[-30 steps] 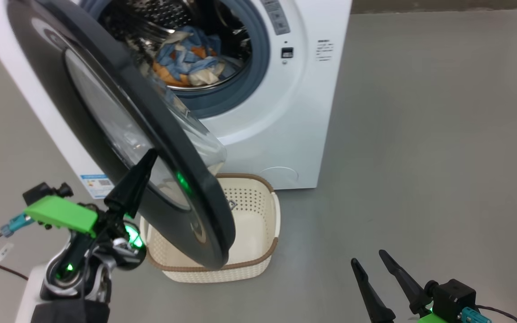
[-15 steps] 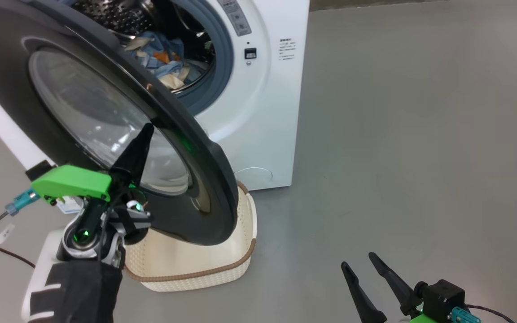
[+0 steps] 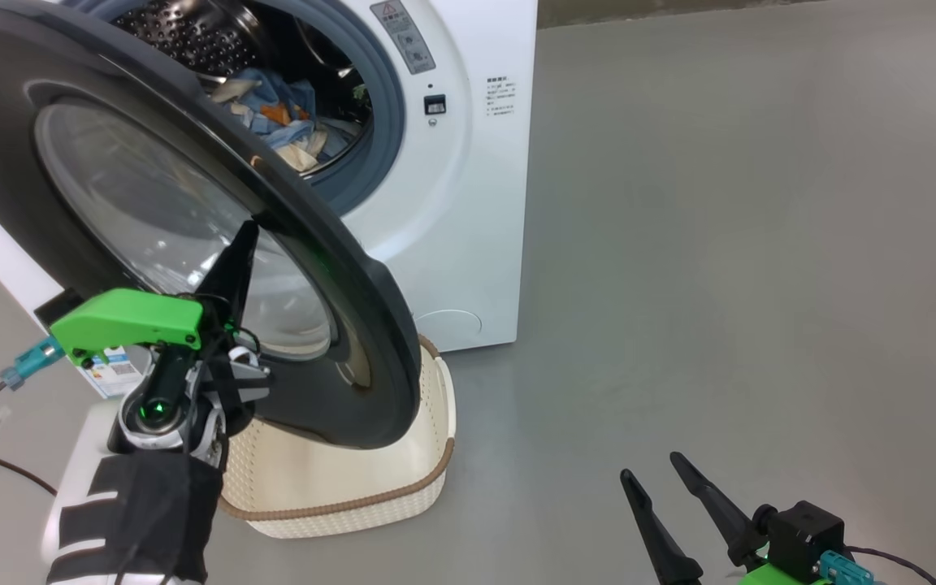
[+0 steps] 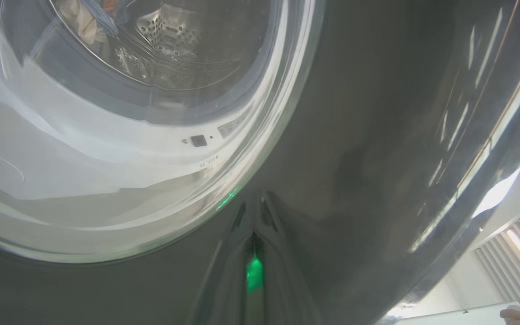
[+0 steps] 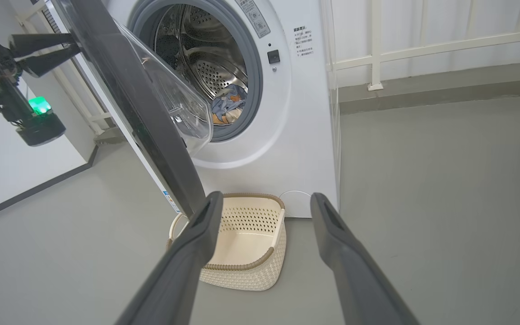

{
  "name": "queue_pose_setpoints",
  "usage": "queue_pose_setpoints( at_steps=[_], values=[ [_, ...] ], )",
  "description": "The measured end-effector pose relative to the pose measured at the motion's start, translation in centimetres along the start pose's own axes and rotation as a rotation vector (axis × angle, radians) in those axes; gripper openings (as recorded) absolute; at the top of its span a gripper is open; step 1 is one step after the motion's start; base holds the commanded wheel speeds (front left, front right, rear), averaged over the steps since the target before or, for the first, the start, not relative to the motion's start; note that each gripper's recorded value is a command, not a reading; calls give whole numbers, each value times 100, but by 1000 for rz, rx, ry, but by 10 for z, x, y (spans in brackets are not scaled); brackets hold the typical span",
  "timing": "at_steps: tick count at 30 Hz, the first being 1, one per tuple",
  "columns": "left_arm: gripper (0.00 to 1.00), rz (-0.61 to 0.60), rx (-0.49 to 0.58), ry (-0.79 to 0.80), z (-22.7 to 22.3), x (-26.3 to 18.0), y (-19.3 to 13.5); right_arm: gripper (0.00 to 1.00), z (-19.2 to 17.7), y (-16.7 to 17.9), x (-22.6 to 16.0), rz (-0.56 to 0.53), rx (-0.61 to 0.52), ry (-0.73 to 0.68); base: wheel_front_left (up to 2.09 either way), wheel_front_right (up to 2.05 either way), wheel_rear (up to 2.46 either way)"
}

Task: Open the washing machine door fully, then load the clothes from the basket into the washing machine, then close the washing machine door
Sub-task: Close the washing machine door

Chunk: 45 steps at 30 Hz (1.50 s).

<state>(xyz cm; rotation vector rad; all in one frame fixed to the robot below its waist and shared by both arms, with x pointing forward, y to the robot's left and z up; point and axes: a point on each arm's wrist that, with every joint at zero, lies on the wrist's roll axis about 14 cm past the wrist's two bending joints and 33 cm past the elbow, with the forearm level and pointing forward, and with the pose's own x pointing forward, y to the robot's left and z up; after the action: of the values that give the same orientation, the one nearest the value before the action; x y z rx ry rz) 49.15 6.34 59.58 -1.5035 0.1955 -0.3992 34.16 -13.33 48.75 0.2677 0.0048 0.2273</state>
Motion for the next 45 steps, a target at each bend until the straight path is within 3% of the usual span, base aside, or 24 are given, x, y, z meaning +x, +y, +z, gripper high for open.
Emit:
queue_pose_setpoints(
  at_steps=[3,7,8,9,10,15,19,26,36,45],
  values=[
    [0,-13,12,-22,5,-3,-5,100,1,1,1,4,2,-5,0,0,0],
    [64,-8,157,-69,19,-14,-5,100,3,3,3,10,1,-10,0,0,0],
    [64,-3,201,-83,24,-18,-3,100,4,3,4,10,1,-12,0,0,0],
    [87,3,240,-100,28,-23,-1,100,5,2,5,9,1,-16,0,0,0],
    [98,12,273,-122,33,-28,3,100,6,2,6,9,0,-19,0,0,0],
    [100,61,542,-191,51,-55,20,100,12,2,9,14,-6,-38,0,0,0],
    [100,106,850,-183,58,-75,37,100,18,1,11,20,-17,-52,0,0,0],
    [100,184,1164,-214,72,-98,44,100,22,3,14,32,-34,-63,0,0,0],
    [100,250,1341,-273,69,-151,56,100,30,0,12,23,-60,-86,0,0,0],
    [100,399,1351,-321,78,-202,81,100,37,-7,10,1,-81,-106,0,0,0]
  ],
)
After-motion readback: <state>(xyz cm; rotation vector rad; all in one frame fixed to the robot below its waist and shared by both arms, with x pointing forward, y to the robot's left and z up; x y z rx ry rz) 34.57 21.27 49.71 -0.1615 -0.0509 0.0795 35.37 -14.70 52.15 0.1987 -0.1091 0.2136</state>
